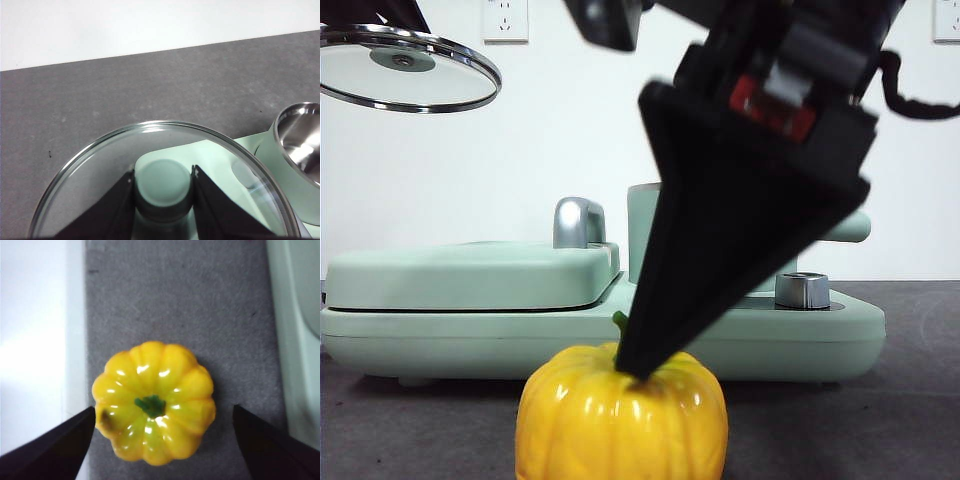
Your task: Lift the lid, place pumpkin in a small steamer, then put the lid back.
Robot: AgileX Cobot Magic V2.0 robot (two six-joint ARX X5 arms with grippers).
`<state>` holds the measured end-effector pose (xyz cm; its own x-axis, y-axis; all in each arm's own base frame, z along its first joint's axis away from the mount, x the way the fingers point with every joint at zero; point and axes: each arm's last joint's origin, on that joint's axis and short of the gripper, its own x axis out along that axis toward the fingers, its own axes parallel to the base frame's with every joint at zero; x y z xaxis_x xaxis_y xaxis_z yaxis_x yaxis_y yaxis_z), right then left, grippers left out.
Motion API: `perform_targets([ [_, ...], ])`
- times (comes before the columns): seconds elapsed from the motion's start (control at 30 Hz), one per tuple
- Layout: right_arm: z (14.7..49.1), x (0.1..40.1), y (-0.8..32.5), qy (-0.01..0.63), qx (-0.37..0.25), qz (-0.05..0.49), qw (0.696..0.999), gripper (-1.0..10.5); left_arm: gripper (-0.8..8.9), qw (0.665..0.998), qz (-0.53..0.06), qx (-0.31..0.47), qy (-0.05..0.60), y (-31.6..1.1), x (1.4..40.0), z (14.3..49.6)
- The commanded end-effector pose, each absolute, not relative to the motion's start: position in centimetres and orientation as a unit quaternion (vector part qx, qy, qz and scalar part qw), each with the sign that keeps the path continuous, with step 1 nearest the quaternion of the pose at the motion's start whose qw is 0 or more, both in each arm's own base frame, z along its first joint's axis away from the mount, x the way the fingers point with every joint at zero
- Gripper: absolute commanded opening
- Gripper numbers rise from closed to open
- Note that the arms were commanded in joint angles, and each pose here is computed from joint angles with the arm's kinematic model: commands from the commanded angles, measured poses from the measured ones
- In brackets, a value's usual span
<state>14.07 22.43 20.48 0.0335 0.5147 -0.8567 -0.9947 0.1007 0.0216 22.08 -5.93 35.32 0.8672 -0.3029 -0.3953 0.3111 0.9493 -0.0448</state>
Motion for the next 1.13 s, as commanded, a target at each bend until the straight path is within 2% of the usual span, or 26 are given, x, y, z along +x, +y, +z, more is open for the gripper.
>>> perform_targets([
  [0.03,20.2,14.0,23.3,0.366,-0.329,0.597,0.633,4.8,0.11,0.971,-0.161,0.008,0.177,-6.0,22.3,36.1],
  [0.37,18.3,13.8,24.6,0.383,-0.338,0.601,0.615,4.6,0.11,0.972,-0.162,0.007,0.172,-6.0,22.3,36.2],
  [0.47,18.2,13.7,24.7,0.39,-0.333,0.598,0.616,3.7,0.11,0.972,-0.162,0.007,0.171,-6.0,22.3,36.2],
  [0.7,18.8,13.4,24.1,0.423,-0.31,0.579,0.625,3.7,0.11,0.973,-0.162,0.007,0.165,-6.1,22.4,36.3],
  [0.8,20.0,13.2,23.3,0.439,-0.286,0.563,0.639,3.7,0.11,0.973,-0.162,0.006,0.162,-6.1,22.4,36.3],
  [0.97,22.5,13.0,21.5,0.47,-0.21,0.518,0.684,3.7,0.11,0.973,-0.162,0.007,0.163,-6.1,22.4,36.3],
  [1.13,25.6,12.8,19.1,0.499,-0.134,0.442,0.733,3.7,0.11,0.973,-0.162,0.007,0.163,-6.1,22.4,36.3],
])
